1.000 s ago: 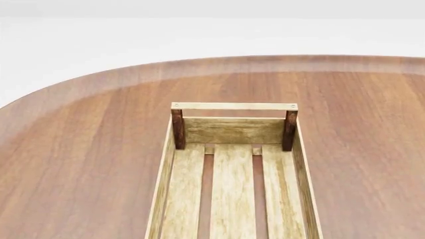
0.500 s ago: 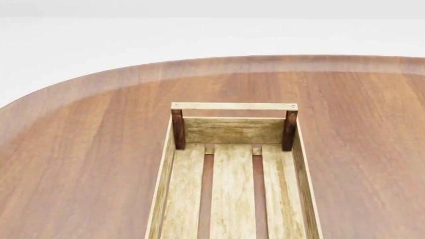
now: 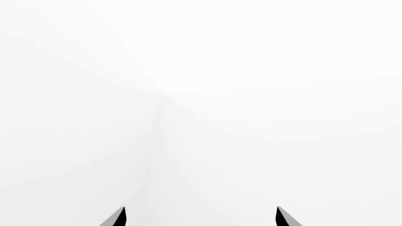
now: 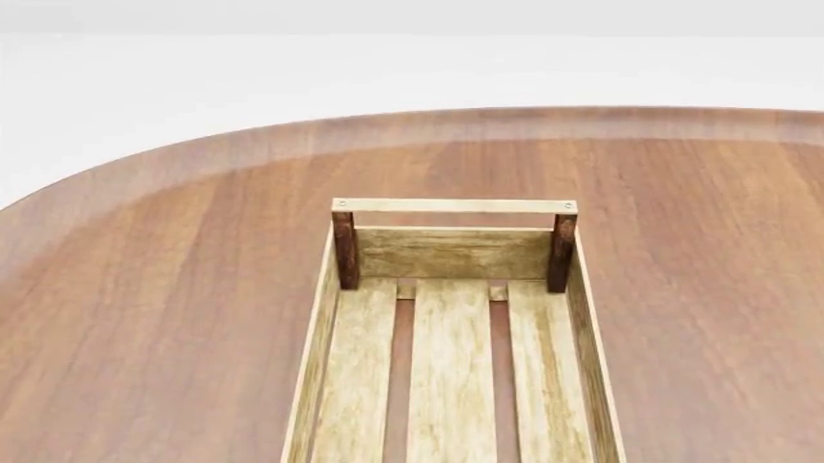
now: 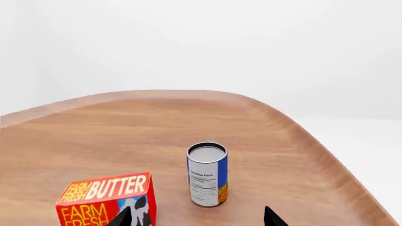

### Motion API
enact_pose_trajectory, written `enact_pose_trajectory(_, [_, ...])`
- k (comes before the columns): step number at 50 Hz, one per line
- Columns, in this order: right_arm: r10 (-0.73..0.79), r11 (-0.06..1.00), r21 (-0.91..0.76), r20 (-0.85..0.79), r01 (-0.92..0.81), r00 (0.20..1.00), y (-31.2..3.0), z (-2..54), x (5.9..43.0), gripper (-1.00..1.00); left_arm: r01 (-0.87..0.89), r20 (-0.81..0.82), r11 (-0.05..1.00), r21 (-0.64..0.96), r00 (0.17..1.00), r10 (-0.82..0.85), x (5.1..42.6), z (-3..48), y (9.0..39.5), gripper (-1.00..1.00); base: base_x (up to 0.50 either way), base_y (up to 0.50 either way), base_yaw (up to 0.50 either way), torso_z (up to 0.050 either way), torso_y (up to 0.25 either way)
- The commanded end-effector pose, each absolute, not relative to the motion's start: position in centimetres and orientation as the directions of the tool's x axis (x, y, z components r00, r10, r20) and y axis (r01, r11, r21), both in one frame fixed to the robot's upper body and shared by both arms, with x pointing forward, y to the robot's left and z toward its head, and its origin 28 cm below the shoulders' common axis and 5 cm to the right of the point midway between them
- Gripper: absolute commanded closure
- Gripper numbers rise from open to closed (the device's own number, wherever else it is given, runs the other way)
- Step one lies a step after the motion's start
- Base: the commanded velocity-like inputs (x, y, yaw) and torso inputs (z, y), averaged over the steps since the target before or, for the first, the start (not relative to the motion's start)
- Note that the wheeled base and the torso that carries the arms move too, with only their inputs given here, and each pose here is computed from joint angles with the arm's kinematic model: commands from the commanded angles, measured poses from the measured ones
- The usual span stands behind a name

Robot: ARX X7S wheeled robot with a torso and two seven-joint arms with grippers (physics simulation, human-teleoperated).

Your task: Pick up the cream cheese and put it in the tray.

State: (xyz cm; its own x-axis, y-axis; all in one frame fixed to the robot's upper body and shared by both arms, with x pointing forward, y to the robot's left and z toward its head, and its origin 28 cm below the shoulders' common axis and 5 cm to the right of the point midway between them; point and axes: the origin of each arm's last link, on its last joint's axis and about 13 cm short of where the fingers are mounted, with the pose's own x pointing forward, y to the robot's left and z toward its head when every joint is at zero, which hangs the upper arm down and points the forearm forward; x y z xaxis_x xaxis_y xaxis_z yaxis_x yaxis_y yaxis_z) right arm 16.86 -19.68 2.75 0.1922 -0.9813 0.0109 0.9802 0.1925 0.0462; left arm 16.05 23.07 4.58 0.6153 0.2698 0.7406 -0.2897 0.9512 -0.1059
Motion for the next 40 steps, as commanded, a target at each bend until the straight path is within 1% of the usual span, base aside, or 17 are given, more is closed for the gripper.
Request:
enact_pose_trajectory(1, [-0.981,0.196,-0.045,-0.007,0.98,0.195,-19.6,2.1,17.3,-1.0,-0.291,0.741,0.951,-0.104,0.615,0.269,16.0,4.6,23.1,-1.0,0.0,0.0,0.0,0.0,0.0])
enact_pose_trajectory(2, [-0.982,0.188,-0.069,-0.013,0.98,0.187,-19.6,2.0,17.4,-1.0,-0.291,0.741,0.951,-0.103,0.615,0.269,16.0,4.6,23.0,-1.0,0.0,0.0,0.0,0.0,0.0])
enact_pose_trajectory(7, [-0.978,0.206,-0.066,-0.044,0.976,0.203,-19.6,1.9,17.4,-1.0,-0.291,0.741,0.951,-0.101,0.616,0.267,16.0,4.6,23.0,-1.0,0.0,0.0,0.0,0.0,0.0])
enact_pose_trajectory(12, [-0.978,0.207,-0.089,-0.058,0.974,0.202,-19.6,1.6,17.7,-1.0,-0.29,0.74,0.952,-0.101,0.617,0.266,16.1,4.6,23.0,-1.0,0.0,0.0,0.0,0.0,0.0])
enact_pose_trajectory(23, [-0.956,0.274,-0.062,-0.131,0.96,0.264,-19.6,1.3,17.7,-1.0,-0.289,0.74,0.953,-0.095,0.62,0.262,16.0,4.6,22.9,-1.0,0.0,0.0,0.0,0.0,0.0])
enact_pose_trajectory(33, [-0.947,0.296,-0.077,-0.155,0.952,0.282,-19.6,1.1,17.7,-1.0,-0.287,0.737,0.953,-0.093,0.624,0.26,16.1,4.5,22.9,-1.0,0.0,0.0,0.0,0.0,0.0])
enact_pose_trajectory(37, [-0.938,0.317,-0.08,-0.176,0.945,0.3,-19.5,1.0,17.6,-1.0,-0.288,0.737,0.953,-0.091,0.624,0.259,16.1,4.5,22.9,-1.0,0.0,0.0,0.0,0.0,0.0])
enact_pose_trajectory(38, [-0.929,0.337,-0.086,-0.193,0.937,0.316,-19.5,0.8,17.7,-1.0,-0.288,0.737,0.953,-0.09,0.625,0.258,16.1,4.5,22.9,-1.0,0.0,0.0,0.0,0.0,0.0])
enact_pose_trajectory(40, [-0.93,0.335,-0.09,-0.192,0.938,0.314,-19.5,0.7,17.7,-1.0,-0.288,0.737,0.953,-0.091,0.625,0.259,16.0,4.5,22.9,-1.0,0.0,0.0,0.0,0.0,0.0])
